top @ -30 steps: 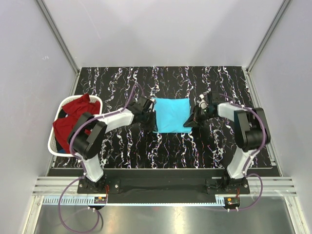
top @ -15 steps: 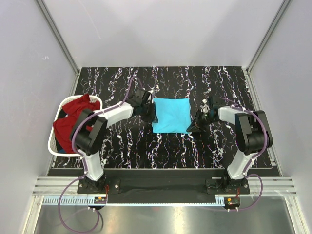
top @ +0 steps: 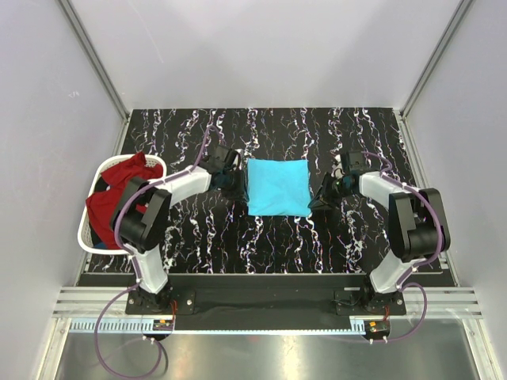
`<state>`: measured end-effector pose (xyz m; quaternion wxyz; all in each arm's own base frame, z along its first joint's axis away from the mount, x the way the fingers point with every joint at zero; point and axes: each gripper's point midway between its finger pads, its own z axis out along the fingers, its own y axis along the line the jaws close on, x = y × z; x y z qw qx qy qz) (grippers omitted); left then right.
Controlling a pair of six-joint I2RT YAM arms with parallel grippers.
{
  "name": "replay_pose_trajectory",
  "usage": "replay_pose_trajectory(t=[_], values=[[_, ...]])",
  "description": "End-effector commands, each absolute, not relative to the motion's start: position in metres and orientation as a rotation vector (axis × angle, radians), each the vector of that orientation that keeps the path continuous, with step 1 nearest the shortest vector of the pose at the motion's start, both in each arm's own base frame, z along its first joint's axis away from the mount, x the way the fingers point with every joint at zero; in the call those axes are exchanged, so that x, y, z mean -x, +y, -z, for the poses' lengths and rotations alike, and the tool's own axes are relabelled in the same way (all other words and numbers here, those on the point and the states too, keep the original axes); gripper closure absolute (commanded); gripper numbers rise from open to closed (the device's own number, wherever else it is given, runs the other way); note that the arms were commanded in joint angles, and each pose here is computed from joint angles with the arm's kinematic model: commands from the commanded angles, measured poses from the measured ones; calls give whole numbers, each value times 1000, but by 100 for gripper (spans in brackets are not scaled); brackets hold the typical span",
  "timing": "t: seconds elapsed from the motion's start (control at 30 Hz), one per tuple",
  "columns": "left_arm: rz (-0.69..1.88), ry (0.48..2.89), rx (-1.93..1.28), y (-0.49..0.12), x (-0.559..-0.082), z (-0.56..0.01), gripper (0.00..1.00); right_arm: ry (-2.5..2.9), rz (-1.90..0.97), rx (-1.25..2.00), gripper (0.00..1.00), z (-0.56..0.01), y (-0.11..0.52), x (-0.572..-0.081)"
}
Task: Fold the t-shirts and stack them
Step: Fold the tshirt
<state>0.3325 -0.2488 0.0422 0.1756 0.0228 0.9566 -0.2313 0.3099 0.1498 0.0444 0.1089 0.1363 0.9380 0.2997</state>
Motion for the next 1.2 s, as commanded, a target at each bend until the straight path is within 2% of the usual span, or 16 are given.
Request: replay_pose_trajectory(t=[0.0,0.13,0.27,0.3,0.37,0.5,0.73,0.97,1.17], values=[[649,2672,-82,-247,-332,-50,78,2766,-826,-412,82,-39,145,-316],[697,2621,-98,-251,-330,-65,78,2789,-764,-427,78,-28,139,-316],[716,2542,-141,-258,-329,-95,74,2745,-788,-415,69,-45,141,-322],[723,2526,-148,-260,-328,-101,73,2706,-789,-405,64,-58,141,-328],[746,2517,-168,-265,-328,-106,72,2673,-771,-398,58,-66,139,-336],[781,2545,-192,-273,-328,-90,73,2625,-782,-308,54,-80,144,-369],[735,2659,-175,-271,-327,-41,76,2594,-769,-190,54,-79,149,-419],[648,2719,-139,-259,-321,-20,77,2662,-835,-124,59,-48,152,-425],[624,2747,-130,-256,-318,-12,77,2690,-852,-138,67,-30,144,-425]])
